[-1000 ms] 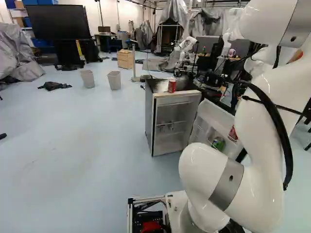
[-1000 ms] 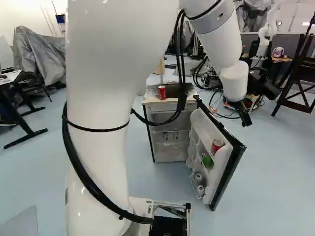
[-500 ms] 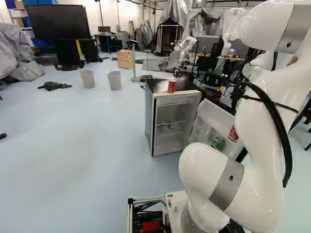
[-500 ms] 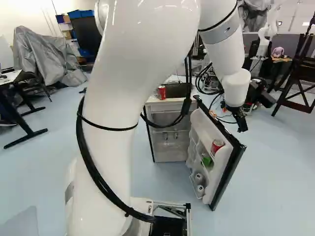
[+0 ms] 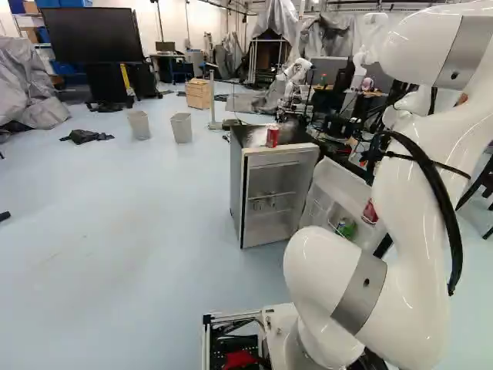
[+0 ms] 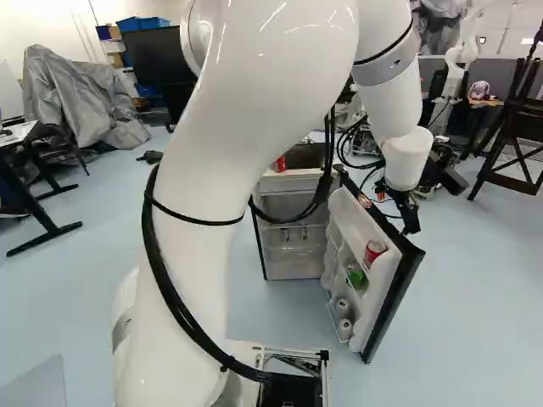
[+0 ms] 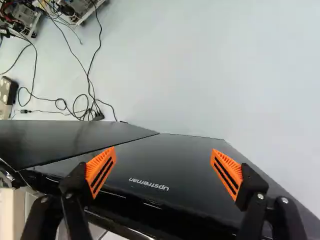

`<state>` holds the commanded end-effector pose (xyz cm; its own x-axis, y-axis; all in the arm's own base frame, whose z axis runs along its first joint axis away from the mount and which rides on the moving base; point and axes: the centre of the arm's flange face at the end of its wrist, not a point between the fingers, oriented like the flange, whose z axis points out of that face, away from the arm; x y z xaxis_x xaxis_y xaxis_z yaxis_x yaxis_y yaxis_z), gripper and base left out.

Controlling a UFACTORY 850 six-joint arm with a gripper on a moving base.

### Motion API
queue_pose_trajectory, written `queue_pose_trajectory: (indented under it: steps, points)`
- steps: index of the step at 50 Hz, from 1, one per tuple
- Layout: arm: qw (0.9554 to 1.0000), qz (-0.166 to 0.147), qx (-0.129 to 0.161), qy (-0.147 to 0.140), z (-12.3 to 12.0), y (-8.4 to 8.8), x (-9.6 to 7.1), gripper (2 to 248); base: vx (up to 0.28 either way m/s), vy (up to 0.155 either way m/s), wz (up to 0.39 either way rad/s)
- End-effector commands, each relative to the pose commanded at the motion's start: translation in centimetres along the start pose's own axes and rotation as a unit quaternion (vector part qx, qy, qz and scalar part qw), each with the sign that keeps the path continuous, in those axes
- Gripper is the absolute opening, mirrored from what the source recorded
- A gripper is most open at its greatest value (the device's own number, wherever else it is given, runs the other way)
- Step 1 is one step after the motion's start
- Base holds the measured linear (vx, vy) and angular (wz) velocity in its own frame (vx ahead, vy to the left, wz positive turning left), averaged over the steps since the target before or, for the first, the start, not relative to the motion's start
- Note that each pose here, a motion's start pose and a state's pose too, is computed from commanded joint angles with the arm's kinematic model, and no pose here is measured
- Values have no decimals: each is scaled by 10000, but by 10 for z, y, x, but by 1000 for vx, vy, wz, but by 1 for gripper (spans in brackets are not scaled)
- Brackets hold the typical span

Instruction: Grab a drink from the fridge

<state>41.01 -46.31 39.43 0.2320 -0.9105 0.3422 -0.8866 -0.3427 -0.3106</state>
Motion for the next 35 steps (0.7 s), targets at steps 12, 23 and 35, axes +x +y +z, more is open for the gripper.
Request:
queue_pose_trajectory:
  steps: [12,23,35]
  points:
    - [10000,-5,-9,-54,-3,2,-6,247,0,0,0]
    - [10000,-1,-23,-86,-7,4,-14,247,0,0,0]
    - [9999,-10,-31,-120,-11,5,-21,247,0,0,0]
